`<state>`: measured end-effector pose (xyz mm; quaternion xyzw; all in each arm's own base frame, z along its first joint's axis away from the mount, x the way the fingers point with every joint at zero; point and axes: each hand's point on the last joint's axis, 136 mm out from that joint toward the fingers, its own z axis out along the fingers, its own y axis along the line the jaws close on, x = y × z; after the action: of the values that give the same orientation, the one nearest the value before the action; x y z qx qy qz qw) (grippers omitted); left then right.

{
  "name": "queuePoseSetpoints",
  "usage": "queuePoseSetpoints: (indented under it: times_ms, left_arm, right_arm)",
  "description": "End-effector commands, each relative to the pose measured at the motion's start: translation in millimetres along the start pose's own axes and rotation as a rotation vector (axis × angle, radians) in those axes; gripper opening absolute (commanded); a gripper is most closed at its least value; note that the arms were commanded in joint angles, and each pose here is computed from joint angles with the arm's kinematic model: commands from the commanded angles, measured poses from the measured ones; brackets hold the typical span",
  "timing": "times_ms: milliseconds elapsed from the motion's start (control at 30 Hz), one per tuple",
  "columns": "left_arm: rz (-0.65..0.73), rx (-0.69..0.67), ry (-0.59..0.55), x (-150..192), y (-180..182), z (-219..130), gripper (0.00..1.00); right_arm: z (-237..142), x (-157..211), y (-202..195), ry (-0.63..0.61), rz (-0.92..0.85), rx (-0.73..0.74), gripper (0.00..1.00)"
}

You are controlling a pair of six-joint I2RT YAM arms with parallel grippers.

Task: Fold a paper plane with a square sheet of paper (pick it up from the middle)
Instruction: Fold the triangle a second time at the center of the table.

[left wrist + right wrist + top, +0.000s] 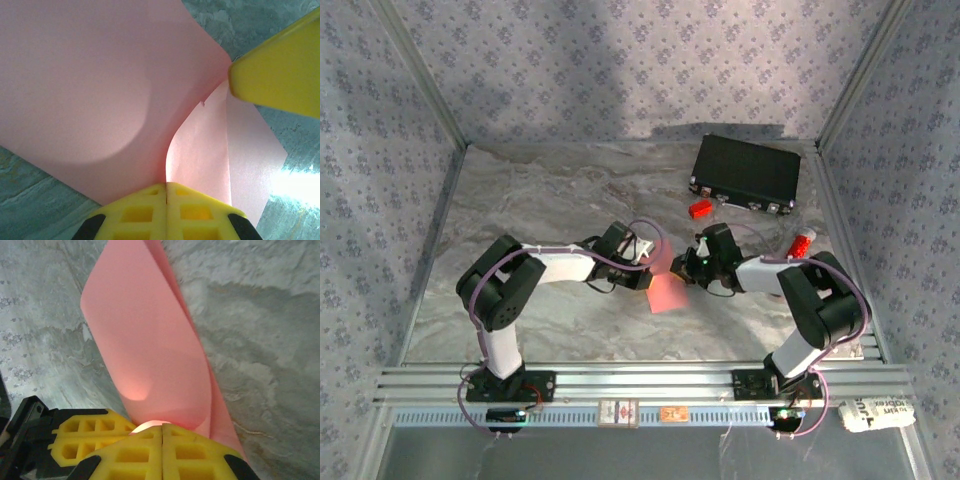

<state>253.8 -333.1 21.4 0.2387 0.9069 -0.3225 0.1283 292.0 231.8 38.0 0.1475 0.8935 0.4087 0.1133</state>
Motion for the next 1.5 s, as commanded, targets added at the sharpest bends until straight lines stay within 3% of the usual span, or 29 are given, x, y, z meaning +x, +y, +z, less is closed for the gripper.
queuePoseSetpoints:
  times_ms: [0,167,500,867,1100,1300,1467]
  left_arm:
    - [-0.025,-0.039,0.094,24,15,9,0.0]
    - [-0.015,-0.036,0.107,24,14,9,0.0]
    - [-0.001,-0.041,0.13,21,14,10,0.0]
    - [-0.009,-0.036,0.122,22,13,9,0.0]
    - [-0.01,-0.04,0.124,21,15,7,0.0]
    - [-0.012,-0.039,0.124,20,14,6,0.0]
    - [-0.016,-0.032,0.118,18,12,6,0.0]
  right_arm:
    - [6,5,-21,0.033,0.024,0.043,0.07]
    - [10,7,-38,0.037,0.095,0.041,0.07]
    - [-7,-18,2,-0.001,0.018,-0.007,0.08]
    - [15,-4,-42,0.037,0.118,0.047,0.07]
    - [-5,-15,-3,0.01,0.047,-0.017,0.08]
    - [-4,4,10,0.066,0.01,-0.042,0.08]
    - [8,13,-16,0.095,0.044,0.039,0.07]
